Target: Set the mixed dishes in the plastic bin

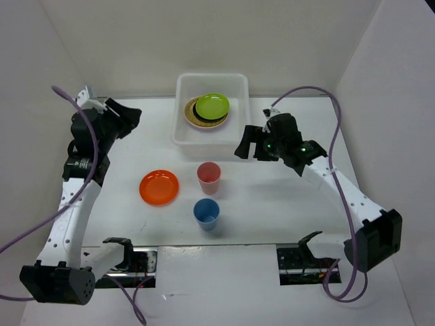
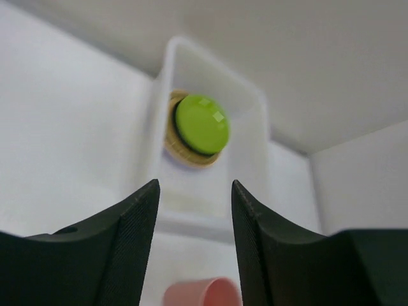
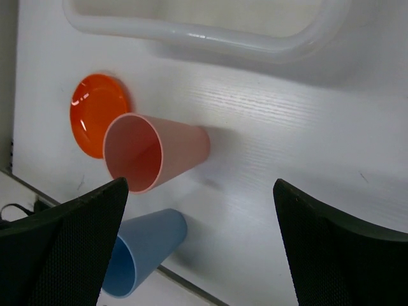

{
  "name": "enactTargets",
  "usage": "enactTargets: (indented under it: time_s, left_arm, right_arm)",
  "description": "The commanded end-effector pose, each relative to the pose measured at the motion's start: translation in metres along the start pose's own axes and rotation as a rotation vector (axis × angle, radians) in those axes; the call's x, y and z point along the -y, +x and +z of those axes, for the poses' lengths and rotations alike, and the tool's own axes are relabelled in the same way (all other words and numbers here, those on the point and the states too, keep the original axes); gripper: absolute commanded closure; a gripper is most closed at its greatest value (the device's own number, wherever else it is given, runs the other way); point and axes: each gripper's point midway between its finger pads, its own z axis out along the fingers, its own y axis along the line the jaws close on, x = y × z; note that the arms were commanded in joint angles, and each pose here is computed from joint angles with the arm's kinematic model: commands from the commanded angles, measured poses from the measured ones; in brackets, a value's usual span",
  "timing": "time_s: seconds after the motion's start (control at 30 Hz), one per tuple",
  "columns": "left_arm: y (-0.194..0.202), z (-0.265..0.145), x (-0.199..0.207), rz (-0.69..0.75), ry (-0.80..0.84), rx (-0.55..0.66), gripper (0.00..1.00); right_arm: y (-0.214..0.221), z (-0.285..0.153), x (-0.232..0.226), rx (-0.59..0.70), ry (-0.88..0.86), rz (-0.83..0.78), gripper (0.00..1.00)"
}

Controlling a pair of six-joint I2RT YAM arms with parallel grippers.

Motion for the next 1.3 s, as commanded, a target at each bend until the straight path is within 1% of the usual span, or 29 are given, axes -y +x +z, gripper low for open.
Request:
enactTargets:
  time_s: [0.0, 0.03, 0.07, 0.1, 0.17, 0.2, 0.23, 0.27, 0.33, 0.4, 0.53, 0.57, 0.6, 0.63, 0.67, 0.7, 0.73, 0.77, 0.8, 0.9, 1.0, 1.13, 1.17, 1.23, 1.27]
  left_arm:
    - [0.073, -0.006, -0.077, 0.087, -0.223, -0.249, 0.42]
    - [0.074, -0.011, -0.083, 0.099, -0.244, -0.246, 0.42]
    - [0.077, -0.015, -0.087, 0.099, -0.259, -0.251, 0.41]
    - [0.088, -0.019, -0.099, 0.114, -0.292, -0.286, 0.41]
    - [0.096, -0.021, -0.114, 0.16, -0.332, -0.311, 0.38]
    - [0.103, -0.024, -0.126, 0.168, -0.372, -0.341, 0.36]
    - [0.105, -0.024, -0.133, 0.174, -0.392, -0.357, 0.36]
    - [0.113, -0.02, -0.139, 0.189, -0.396, -0.392, 0.35]
    - [0.127, -0.023, -0.15, 0.183, -0.415, -0.446, 0.35]
    - [0.134, -0.022, -0.155, 0.186, -0.413, -0.469, 0.33]
    - [0.137, -0.021, -0.155, 0.183, -0.403, -0.474, 0.33]
    - [0.137, -0.021, -0.155, 0.183, -0.403, -0.474, 0.33]
    - [0.14, -0.02, -0.157, 0.182, -0.41, -0.484, 0.33]
    - [0.137, -0.021, -0.16, 0.177, -0.418, -0.478, 0.32]
    - [0.138, -0.019, -0.157, 0.182, -0.397, -0.481, 0.32]
    - [0.135, -0.018, -0.153, 0.18, -0.384, -0.478, 0.32]
    - [0.135, -0.017, -0.157, 0.175, -0.397, -0.48, 0.32]
    - [0.136, -0.017, -0.156, 0.171, -0.388, -0.485, 0.31]
    - [0.131, -0.016, -0.156, 0.177, -0.388, -0.474, 0.31]
    - [0.13, -0.016, -0.157, 0.171, -0.387, -0.473, 0.31]
    - [0.128, -0.017, -0.156, 0.181, -0.38, -0.468, 0.29]
    - [0.125, -0.018, -0.155, 0.176, -0.374, -0.459, 0.28]
    - [0.125, -0.018, -0.155, 0.176, -0.374, -0.459, 0.28]
    - [0.126, -0.02, -0.155, 0.176, -0.374, -0.459, 0.28]
    - [0.124, -0.019, -0.154, 0.178, -0.37, -0.452, 0.27]
  right_arm:
    - [0.005, 0.025, -0.018, -0.021, -0.038, -0.092, 0.01]
    - [0.015, 0.038, -0.013, -0.055, -0.007, -0.096, 0.01]
    - [0.022, 0.043, -0.021, -0.076, -0.02, -0.112, 0.03]
    - [0.022, 0.049, -0.025, -0.075, -0.021, -0.122, 0.03]
    - [0.036, 0.062, -0.028, -0.105, -0.003, -0.135, 0.04]
    - [0.036, 0.066, -0.032, -0.102, -0.006, -0.143, 0.05]
    - [0.041, 0.07, -0.033, -0.118, -0.005, -0.148, 0.05]
    - [0.045, 0.076, -0.033, -0.13, 0.005, -0.154, 0.08]
    - [0.05, 0.081, -0.036, -0.143, 0.009, -0.156, 0.1]
    - [0.055, 0.085, -0.036, -0.153, 0.019, -0.164, 0.11]
    - [0.053, 0.086, -0.044, -0.142, 0.016, -0.178, 0.11]
    - [0.059, 0.089, -0.041, -0.157, 0.038, -0.177, 0.13]
    - [0.051, 0.089, -0.04, -0.129, 0.057, -0.179, 0.16]
    - [0.059, 0.091, -0.044, -0.149, 0.074, -0.199, 0.22]
    - [0.06, 0.093, -0.044, -0.145, 0.095, -0.212, 0.27]
    - [0.057, 0.094, -0.04, -0.12, 0.149, -0.219, 0.33]
    - [0.061, 0.095, -0.045, -0.126, 0.166, -0.234, 0.46]
    - [0.059, 0.093, -0.048, -0.115, 0.177, -0.244, 0.51]
    - [0.06, 0.096, -0.049, -0.112, 0.186, -0.253, 0.54]
    - [0.066, 0.098, -0.054, -0.127, 0.192, -0.272, 0.56]
    - [0.068, 0.101, -0.055, -0.129, 0.209, -0.273, 0.63]
    - [0.078, 0.103, -0.053, -0.158, 0.237, -0.298, 0.84]
    - [0.076, 0.101, -0.054, -0.158, 0.237, -0.299, 0.92]
    - [0.073, 0.1, -0.055, -0.15, 0.244, -0.29, 1.0]
    - [0.067, 0.097, -0.06, -0.136, 0.233, -0.286, 1.0]
